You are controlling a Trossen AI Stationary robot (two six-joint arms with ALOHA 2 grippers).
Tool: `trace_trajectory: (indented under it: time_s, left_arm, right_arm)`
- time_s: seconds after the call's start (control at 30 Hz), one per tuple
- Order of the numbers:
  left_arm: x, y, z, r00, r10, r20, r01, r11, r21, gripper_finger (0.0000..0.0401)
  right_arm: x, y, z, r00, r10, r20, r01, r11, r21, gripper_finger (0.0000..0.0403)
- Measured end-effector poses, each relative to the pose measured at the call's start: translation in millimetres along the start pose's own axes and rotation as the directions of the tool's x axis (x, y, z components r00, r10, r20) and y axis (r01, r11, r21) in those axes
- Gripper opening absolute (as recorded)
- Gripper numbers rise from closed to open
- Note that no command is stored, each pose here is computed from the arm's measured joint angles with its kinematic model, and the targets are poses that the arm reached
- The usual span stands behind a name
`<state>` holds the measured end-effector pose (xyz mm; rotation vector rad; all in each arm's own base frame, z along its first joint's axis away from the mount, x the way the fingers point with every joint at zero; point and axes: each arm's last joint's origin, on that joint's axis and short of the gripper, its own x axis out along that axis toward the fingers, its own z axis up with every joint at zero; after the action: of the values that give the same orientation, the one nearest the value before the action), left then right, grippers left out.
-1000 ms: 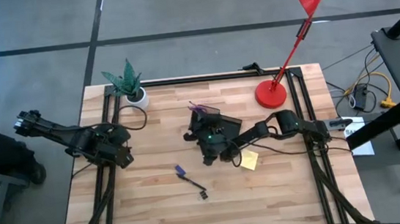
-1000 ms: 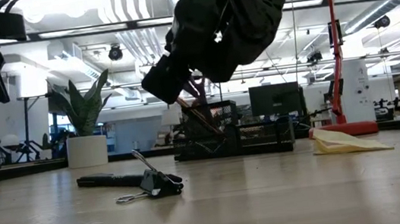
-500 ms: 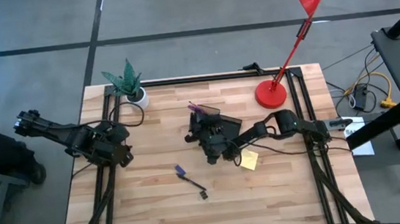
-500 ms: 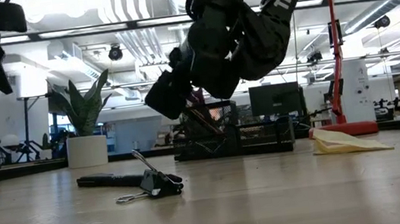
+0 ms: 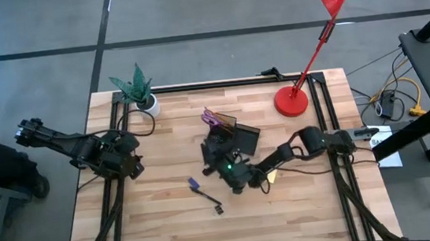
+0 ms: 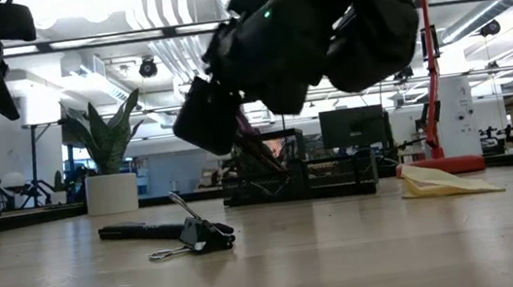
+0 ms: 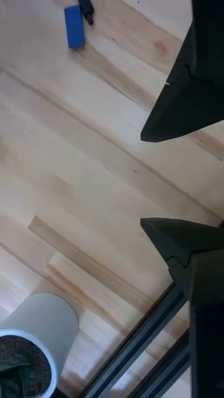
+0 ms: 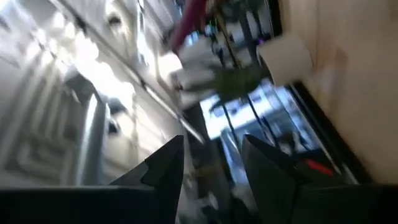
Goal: Pick and place office supplies into organizer
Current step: Put the blue eraser into the desk organizer
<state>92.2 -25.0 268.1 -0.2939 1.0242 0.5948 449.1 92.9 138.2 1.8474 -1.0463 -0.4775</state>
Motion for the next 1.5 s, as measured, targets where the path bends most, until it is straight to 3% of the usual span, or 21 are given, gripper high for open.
trace_trajectory:
  time_s: [0.13,0.23,0.4,0.47,0.5,0.53,0.57,0.63,0.67,0.7,0.77,0.8,0.83,0.9,0.97,1.1,1.17,1.3,1.37,1.5]
  left_arm:
    - [1,-5,2,0.997,-0.075,0.001,0.075,0.996,0.038,0.0196]
    - [4,-17,4,0.976,-0.215,0.007,0.214,0.972,0.093,0.0196]
    - [12,-33,6,0.933,-0.359,-0.024,0.358,0.922,0.148,0.0196]
    - [15,-37,4,0.920,-0.386,-0.066,0.392,0.904,0.171,0.0196]
    - [15,-38,4,0.913,-0.402,-0.074,0.409,0.895,0.179,0.0196]
    - [14,-40,2,0.906,-0.415,-0.080,0.422,0.887,0.188,0.0196]
    - [13,-40,1,0.901,-0.426,-0.085,0.434,0.882,0.181,0.0196]
    - [11,-41,-1,0.890,-0.448,-0.083,0.456,0.880,0.136,0.0196]
    - [9,-42,-1,0.883,-0.464,-0.076,0.469,0.876,0.107,0.0196]
    - [7,-43,-1,0.875,-0.479,-0.068,0.483,0.873,0.073,0.0196]
    - [2,-45,-2,0.852,-0.522,-0.037,0.522,0.852,0.020,0.0196]
    - [0,-47,-2,0.841,-0.541,-0.016,0.541,0.841,-0.004,0.0196]
    - [-2,-47,-2,0.832,-0.554,0.001,0.554,0.832,-0.026,0.0196]
    - [-4,-50,-3,0.822,-0.570,0.021,0.570,0.820,-0.053,0.0196]
    - [-8,-55,-3,0.798,-0.601,0.042,0.602,0.796,-0.055,0.0196]
    - [-17,-71,-8,0.714,-0.698,0.045,0.699,0.715,0.008,0.0196]
    - [-20,-77,-15,0.699,-0.715,0.011,0.713,0.697,0.079,0.0196]
    - [-22,-84,-31,0.696,-0.714,-0.072,0.715,0.680,0.165,0.0196]
    - [-21,-84,-40,0.718,-0.688,-0.108,0.693,0.691,0.208,0.0196]
    - [-22,-81,-47,0.757,-0.651,-0.063,0.641,0.720,0.266,0.0196]
  right_arm:
    - [-18,-3,-12,0.964,-0.072,-0.255,0.023,0.982,-0.189,0.0153]
    - [-32,-5,-24,0.853,-0.132,-0.506,-0.015,0.961,-0.276,0.0153]
    - [-46,-2,-46,0.674,-0.199,-0.711,-0.109,0.925,-0.363,0.0152]
    - [-48,-1,-51,0.583,-0.329,-0.743,-0.093,0.881,-0.463,0.0148]
    - [-48,0,-53,0.537,-0.425,-0.729,-0.081,0.834,-0.546,0.0146]
    - [-49,3,-55,0.495,-0.530,-0.689,-0.078,0.762,-0.643,0.0144]
    - [-49,9,-56,0.451,-0.640,-0.622,-0.083,0.663,-0.744,0.0141]
    - [-48,29,-58,0.385,-0.819,-0.425,-0.138,0.405,-0.904,0.0135]
    - [-48,42,-57,0.376,-0.878,-0.295,-0.176,0.245,-0.954,0.0133]
    - [-47,57,-58,0.394,-0.900,-0.187,-0.207,0.111,-0.972,0.0131]
    - [-45,84,-61,0.448,-0.894,-0.026,-0.249,-0.097,-0.964,0.0129]
    - [-44,94,-62,0.469,-0.883,0.031,-0.262,-0.172,-0.950,0.0129]
    - [-42,101,-65,0.483,-0.874,0.058,-0.264,-0.209,-0.942,0.0129]
    - [-38,106,-68,0.487,-0.871,0.068,-0.267,-0.223,-0.937,0.0132]
    - [-34,101,-75,0.487,-0.872,0.046,-0.278,-0.205,-0.938,0.0136]
    - [-30,67,-87,0.440,-0.896,0.049,-0.313,-0.204,-0.928,0.0138]
    - [-30,50,-94,0.433,-0.899,0.066,-0.344,-0.232,-0.910,0.0137]
    - [-25,33,-104,0.515,-0.841,0.165,-0.329,-0.371,-0.868,0.0130]
    - [-19,22,-104,0.542,-0.816,0.199,-0.315,-0.417,-0.852,0.0128]
    - [-15,-8,-98,0.510,-0.847,0.152,-0.343,-0.362,-0.867,0.0128]
